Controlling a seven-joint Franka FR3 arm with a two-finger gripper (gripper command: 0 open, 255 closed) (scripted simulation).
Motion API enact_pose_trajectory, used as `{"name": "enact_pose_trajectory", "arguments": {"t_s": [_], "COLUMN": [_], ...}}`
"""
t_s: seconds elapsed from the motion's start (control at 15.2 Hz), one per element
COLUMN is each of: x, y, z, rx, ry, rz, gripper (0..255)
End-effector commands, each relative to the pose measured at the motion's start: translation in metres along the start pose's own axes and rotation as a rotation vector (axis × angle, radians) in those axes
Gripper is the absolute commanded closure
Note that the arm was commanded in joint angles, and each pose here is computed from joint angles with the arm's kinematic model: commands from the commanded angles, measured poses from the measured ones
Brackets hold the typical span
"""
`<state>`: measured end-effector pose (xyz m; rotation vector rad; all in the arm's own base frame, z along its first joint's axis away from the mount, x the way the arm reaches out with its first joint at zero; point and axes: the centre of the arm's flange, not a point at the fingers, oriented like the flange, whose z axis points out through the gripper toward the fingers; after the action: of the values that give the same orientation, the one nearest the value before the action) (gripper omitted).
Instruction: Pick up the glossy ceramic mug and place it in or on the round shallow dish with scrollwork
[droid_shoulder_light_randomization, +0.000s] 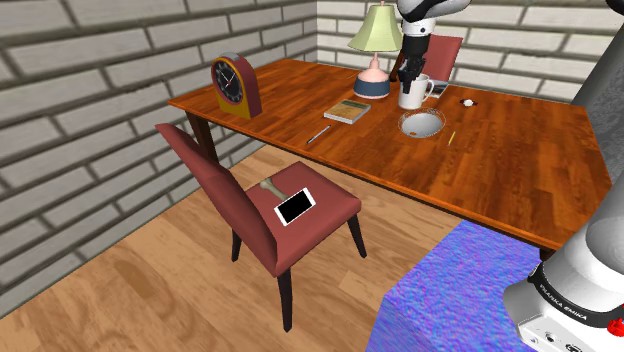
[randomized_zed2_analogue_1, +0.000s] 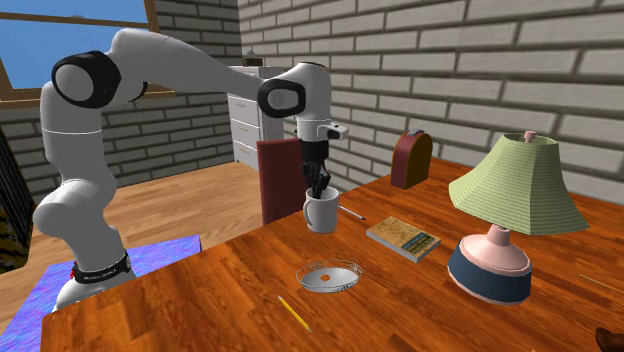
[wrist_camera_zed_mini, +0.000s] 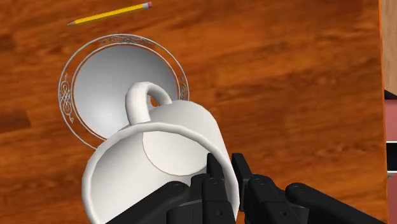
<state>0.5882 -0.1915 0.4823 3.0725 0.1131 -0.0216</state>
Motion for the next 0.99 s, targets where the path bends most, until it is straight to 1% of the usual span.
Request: {"name": "enact_pose_trajectory", "arguments": {"t_s": [0.0,0.33,0.4,0.92], "x": [-0.01,-0.034,-0.042,-0.041], "y": [0.025,0.086,0.105,0.102], "z": [-0.003,-0.01,-0.012,0.03], "rx": [0.0,0.0,0.0,0.0], "ry": [0.0,0.0,0.0,0.0], "rz": [-0.001,-0.001,-0.001,-0.001], "gripper": [255,255,255,255]}}
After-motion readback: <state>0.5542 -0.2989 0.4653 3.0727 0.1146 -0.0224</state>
